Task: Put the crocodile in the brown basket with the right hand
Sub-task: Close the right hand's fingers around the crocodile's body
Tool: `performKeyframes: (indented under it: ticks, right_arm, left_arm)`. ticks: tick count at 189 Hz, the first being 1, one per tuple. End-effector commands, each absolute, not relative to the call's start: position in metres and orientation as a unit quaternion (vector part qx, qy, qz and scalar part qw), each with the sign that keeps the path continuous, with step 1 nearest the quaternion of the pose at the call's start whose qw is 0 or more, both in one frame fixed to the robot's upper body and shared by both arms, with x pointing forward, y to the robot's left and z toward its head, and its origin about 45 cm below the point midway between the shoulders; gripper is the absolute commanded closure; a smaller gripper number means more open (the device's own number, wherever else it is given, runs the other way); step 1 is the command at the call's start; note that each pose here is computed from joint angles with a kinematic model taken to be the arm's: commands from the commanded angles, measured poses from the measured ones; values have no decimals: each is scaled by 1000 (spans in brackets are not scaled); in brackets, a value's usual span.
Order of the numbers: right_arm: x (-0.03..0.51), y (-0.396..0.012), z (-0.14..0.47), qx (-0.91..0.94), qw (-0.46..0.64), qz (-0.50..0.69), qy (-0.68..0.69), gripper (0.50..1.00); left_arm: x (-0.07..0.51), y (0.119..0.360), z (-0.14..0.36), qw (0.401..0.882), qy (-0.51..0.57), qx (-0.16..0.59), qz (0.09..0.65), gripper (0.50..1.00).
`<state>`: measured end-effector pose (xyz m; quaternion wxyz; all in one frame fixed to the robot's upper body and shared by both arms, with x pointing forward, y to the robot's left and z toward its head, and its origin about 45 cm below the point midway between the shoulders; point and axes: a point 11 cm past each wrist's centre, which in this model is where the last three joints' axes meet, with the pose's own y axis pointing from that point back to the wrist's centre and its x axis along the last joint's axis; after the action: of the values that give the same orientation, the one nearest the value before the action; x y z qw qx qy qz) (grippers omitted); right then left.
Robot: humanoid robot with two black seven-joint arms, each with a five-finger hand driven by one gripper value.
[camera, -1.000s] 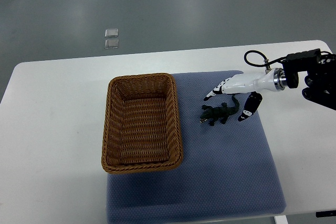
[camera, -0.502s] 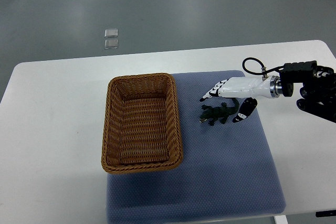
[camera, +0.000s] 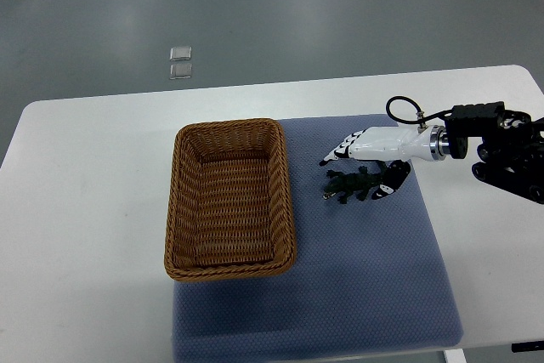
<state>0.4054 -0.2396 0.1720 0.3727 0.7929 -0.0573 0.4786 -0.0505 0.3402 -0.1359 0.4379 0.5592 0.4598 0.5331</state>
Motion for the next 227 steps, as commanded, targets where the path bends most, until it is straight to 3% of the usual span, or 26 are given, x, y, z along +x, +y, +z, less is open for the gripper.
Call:
performKeyframes:
  ticks: [1, 64, 90, 138, 174, 184, 200, 227]
  right_arm:
    - [406, -238, 170, 792, 374, 479, -56, 587]
    - [405, -243, 163, 788, 382, 480, -55, 638]
    - [405, -244, 162, 786, 386, 480, -51, 703]
    - [409, -246, 159, 780, 396, 482, -50, 720]
    - [411, -247, 161, 779, 397, 484, -51, 799]
    - [411, -247, 162, 778, 397, 485, -50, 844]
    - [411, -246, 162, 779, 396, 484, -50, 863]
    - [411, -246, 161, 779, 396, 484, -50, 948]
  left_arm:
    - [-50, 340, -136, 438, 460, 559, 533, 500]
    - [-50, 340, -136, 438, 460, 559, 533, 500]
    - [-50, 340, -136, 438, 460, 559, 533, 500]
    - [-50, 340, -136, 438, 460, 559, 533, 500]
    - [-50, 340, -136, 438, 460, 559, 533, 500]
    - [-50, 340, -136, 438, 460, 559, 533, 500]
    - [-50, 340, -136, 438, 460, 559, 533, 500]
    - [-50, 340, -136, 438, 460, 559, 533, 500]
